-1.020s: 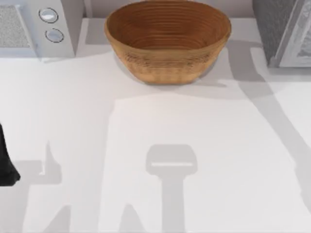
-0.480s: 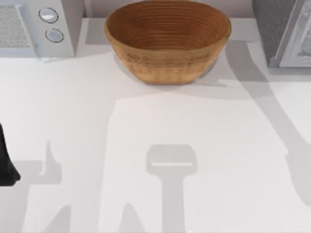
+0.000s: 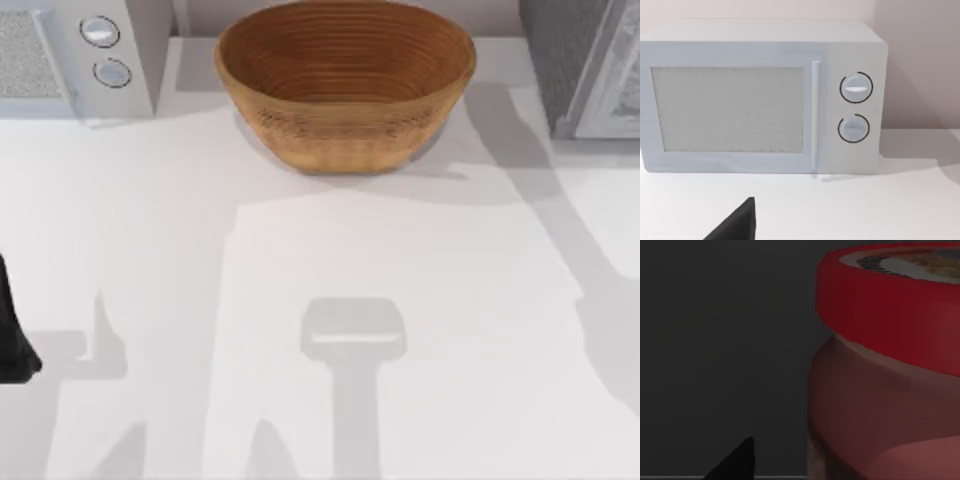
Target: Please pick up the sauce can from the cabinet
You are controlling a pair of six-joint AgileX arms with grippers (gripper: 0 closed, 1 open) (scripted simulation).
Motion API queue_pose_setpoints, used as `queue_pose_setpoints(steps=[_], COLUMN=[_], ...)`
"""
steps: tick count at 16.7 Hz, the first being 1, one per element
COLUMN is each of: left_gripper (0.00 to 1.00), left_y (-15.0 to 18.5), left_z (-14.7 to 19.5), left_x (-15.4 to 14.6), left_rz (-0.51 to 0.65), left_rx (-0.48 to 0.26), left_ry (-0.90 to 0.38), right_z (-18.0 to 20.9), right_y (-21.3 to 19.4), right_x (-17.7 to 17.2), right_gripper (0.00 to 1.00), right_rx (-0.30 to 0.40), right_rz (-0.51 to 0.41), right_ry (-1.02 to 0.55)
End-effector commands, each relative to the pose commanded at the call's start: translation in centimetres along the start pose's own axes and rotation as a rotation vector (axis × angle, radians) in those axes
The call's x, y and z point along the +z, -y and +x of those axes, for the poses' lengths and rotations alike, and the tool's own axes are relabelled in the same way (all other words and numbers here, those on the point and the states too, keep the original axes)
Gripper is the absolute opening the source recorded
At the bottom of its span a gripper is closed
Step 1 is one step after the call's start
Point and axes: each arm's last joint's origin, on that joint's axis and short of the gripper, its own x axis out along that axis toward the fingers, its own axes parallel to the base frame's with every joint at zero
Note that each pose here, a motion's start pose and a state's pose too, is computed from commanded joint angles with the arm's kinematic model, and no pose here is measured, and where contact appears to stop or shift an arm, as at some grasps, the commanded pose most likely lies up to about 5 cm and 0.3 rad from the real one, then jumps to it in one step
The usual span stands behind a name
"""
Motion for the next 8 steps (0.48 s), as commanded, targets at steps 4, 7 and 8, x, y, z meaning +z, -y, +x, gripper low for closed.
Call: queue_pose_setpoints(steps=[4, 7, 8], left_gripper=[1.0, 1.0, 1.0], left_y=[0.0, 0.0, 0.0], left_z=[0.0, 0.0, 0.0], left_x=[0.0, 0.0, 0.0], left_rz=[0.0, 0.0, 0.0], left_rx=[0.0, 0.0, 0.0], left_ry=[0.0, 0.0, 0.0], right_z=[0.0, 0.0, 0.0], right_y=[0.0, 0.0, 0.0], right_x=[0.0, 0.0, 0.0], right_gripper=[0.77, 0.55, 0.47], right_rx=[0.0, 0.0, 0.0], right_rz=[0.0, 0.0, 0.0], right_ry=[0.0, 0.0, 0.0])
